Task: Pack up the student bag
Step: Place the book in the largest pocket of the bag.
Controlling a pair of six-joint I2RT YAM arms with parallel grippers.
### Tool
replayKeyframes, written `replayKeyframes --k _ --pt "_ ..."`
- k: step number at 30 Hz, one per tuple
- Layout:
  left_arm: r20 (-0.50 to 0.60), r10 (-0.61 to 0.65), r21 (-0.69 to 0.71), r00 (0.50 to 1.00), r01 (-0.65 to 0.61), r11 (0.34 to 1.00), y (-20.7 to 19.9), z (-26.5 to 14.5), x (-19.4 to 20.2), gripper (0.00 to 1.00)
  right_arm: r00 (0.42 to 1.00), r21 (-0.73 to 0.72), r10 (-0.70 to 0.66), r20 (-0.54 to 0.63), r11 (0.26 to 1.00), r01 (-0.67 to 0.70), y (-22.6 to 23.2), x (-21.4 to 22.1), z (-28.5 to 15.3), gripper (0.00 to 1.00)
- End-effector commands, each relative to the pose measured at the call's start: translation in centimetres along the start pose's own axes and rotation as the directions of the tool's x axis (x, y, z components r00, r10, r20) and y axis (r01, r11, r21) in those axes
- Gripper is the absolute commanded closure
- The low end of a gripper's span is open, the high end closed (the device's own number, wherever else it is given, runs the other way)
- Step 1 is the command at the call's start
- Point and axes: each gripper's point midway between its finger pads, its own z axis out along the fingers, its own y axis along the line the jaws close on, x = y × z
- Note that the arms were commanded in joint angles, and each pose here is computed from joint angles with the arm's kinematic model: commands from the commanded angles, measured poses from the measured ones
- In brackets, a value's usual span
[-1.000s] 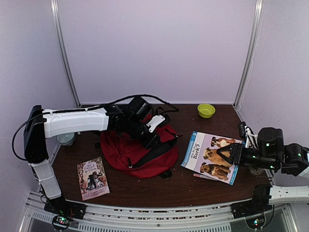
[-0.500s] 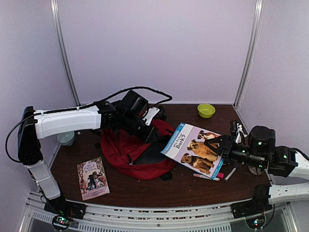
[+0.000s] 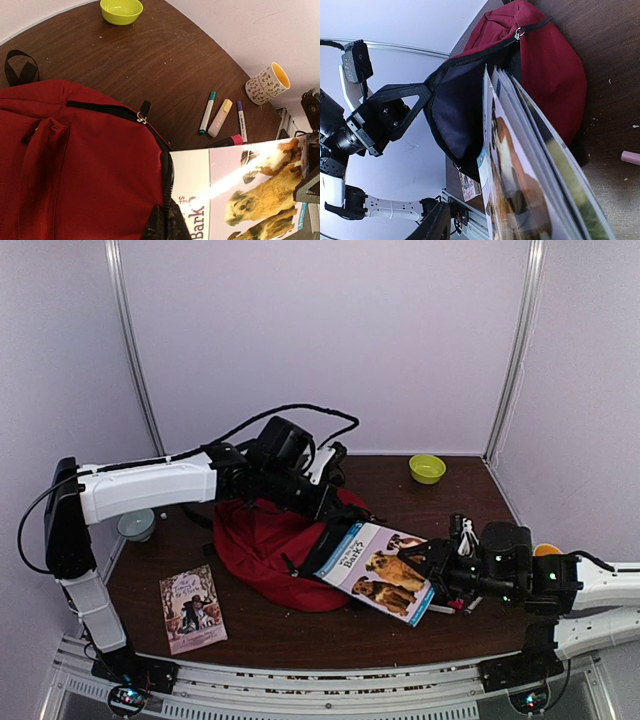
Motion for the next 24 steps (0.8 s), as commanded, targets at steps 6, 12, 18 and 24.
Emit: replayKeyframes --k 6,12,18,24 --pt "0.091 0.017 0.096 0.996 -0.026 0.995 -2.7 -0.6 -2.7 1.0 0.999 -0.035 0.014 0.045 0.999 -0.013 2.1 -0.6 1.4 1.0" --pt "0.089 0.043 0.135 0.995 -0.054 0.989 -4.7 -1.1 -2.3 1.0 0.99 -0.001 0.032 0.138 0.999 -0.032 1.4 -3.3 2.9 1.0" --pt "0.105 0.055 0.17 0.993 -0.072 0.983 -6.1 -2.3 -2.5 1.0 0.992 -0.038 0.07 0.102 0.997 -0.066 1.6 -3.8 6.5 1.0" --pt "0.111 0.064 0.23 0.992 -0.088 0.969 -7.5 -3.4 -2.8 1.0 0.994 -0.157 0.077 0.078 0.986 -0.064 2.7 -4.7 10.0 1.0"
